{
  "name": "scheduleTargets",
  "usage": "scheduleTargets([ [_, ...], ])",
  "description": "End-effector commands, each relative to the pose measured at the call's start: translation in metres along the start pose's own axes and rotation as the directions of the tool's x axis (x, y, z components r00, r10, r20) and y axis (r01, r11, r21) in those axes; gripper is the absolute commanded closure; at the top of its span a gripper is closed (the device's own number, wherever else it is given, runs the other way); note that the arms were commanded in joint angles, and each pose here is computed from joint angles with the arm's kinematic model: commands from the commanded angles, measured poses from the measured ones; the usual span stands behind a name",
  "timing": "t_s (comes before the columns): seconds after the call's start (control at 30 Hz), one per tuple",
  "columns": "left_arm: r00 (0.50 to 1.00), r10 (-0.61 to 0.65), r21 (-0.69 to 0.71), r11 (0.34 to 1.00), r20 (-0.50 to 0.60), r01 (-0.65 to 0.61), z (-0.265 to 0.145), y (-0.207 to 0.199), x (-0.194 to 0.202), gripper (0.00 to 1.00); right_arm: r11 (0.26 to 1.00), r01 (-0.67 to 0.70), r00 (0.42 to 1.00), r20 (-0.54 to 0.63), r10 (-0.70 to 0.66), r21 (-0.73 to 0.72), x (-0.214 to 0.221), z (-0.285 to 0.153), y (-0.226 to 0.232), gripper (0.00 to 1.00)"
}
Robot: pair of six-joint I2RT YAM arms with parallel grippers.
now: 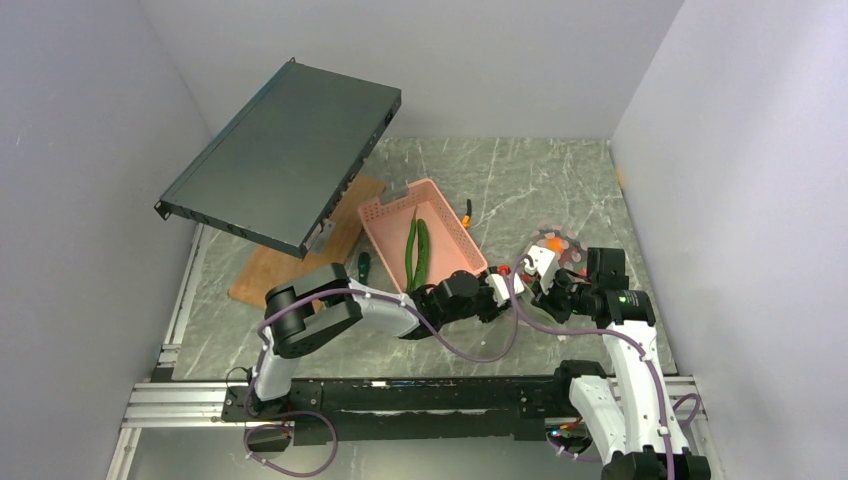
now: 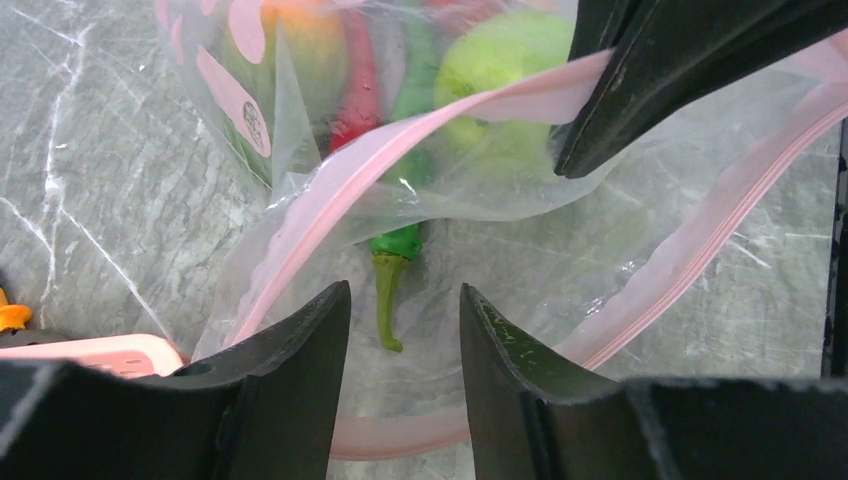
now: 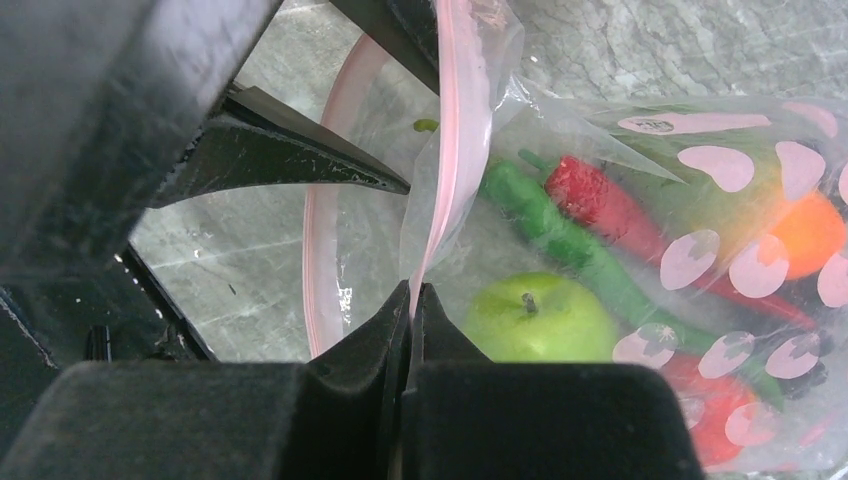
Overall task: Open the zip-top bag and remove the fake food
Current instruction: Pick up the fake vegetable from the zipper food storage bag.
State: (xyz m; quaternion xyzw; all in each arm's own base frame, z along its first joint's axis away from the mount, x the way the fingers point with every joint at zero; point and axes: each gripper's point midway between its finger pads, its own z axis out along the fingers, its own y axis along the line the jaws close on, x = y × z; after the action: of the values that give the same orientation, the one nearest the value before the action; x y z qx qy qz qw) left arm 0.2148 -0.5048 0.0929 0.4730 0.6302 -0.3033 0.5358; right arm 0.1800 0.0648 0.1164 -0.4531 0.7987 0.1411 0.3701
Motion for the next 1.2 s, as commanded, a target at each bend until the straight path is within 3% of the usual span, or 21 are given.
scheduleTargets([
  [0.0,0.996,0.045,0.007,0.999,0.078,-0.045,0.009,-0.006,-0.018,0.52,1.0,0.027,0.999,0.037,-0.027,-0.004,-0.01,-0.002,-0.001,1.0],
  [0.17,0.995,0.07,0.028,0.997,0.072,-0.073,0.013,-0.01,-0.008,0.55,1.0,0.027,0.999,0.037,-0.027,-0.012,-0.01,-0.002,0.0,1.0],
  [0.4,0.994,0.084,0.05,0.995,0.062,-0.087,0.017,-0.014,-0.002,0.69,0.999,0.026,0.999,0.036,-0.025,-0.021,-0.009,-0.002,0.001,1.0],
  [0.63,0.997,0.062,0.039,0.997,0.039,-0.064,0.024,-0.014,0.014,0.58,0.999,0.033,0.999,0.044,-0.031,-0.028,-0.011,-0.003,0.004,1.0],
  [0.8,1.0,0.019,-0.044,0.999,0.007,-0.018,0.023,-0.002,0.028,0.49,0.999,0.042,0.998,0.05,-0.04,-0.032,-0.012,-0.003,0.005,1.0],
  [1.17,0.998,-0.065,-0.15,0.987,-0.009,0.063,0.024,0.018,0.031,0.39,0.998,0.051,0.997,0.055,-0.049,-0.044,-0.012,-0.004,0.008,1.0],
])
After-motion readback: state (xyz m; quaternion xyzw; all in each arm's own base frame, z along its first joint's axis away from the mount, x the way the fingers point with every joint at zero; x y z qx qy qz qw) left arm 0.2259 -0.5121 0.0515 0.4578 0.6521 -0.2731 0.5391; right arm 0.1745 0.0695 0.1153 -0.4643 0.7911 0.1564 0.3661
